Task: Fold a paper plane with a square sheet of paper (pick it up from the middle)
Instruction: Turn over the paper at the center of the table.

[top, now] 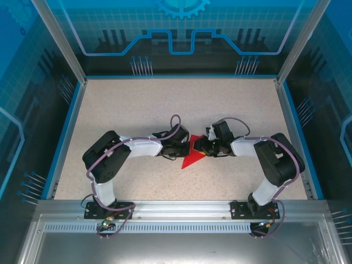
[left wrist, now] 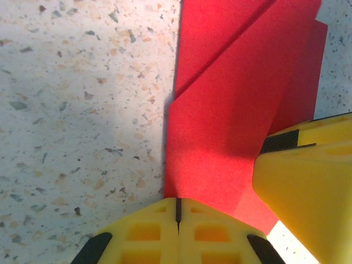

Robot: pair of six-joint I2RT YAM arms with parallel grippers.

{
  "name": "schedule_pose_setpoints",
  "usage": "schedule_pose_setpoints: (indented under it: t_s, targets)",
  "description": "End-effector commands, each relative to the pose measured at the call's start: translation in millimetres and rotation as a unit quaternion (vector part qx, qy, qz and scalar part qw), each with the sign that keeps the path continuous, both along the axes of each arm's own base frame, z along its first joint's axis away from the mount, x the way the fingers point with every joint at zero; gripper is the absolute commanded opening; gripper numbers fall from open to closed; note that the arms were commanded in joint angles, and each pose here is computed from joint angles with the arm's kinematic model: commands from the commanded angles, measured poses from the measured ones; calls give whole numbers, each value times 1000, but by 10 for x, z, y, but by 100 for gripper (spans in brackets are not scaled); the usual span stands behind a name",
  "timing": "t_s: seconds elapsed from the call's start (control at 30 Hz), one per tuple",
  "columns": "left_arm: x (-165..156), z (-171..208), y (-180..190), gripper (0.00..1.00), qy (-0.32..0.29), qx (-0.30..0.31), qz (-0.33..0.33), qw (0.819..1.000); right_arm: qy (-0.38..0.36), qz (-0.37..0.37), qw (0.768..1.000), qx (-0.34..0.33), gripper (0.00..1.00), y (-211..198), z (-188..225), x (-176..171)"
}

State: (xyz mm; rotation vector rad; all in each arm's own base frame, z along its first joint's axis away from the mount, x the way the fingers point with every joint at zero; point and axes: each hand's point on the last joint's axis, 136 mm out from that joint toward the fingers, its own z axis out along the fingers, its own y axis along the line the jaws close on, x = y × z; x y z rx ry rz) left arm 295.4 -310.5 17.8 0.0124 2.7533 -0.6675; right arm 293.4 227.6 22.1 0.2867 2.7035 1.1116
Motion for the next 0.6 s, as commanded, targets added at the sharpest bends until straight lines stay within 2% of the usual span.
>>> schedule_pose_setpoints:
  t_s: [0.0,0.33,0.57]
  targets:
    - [4,-46,103,3,2,8,17,1000,-5,8,1000,15,33,120,35,52]
    - [18,40,164,8,2,-7,27,1000,-1,-13,999,52,27,200,16,58]
    - [38,126,224,13,-2,-16,36,999,9,-43,998,50,25,156,-31,51]
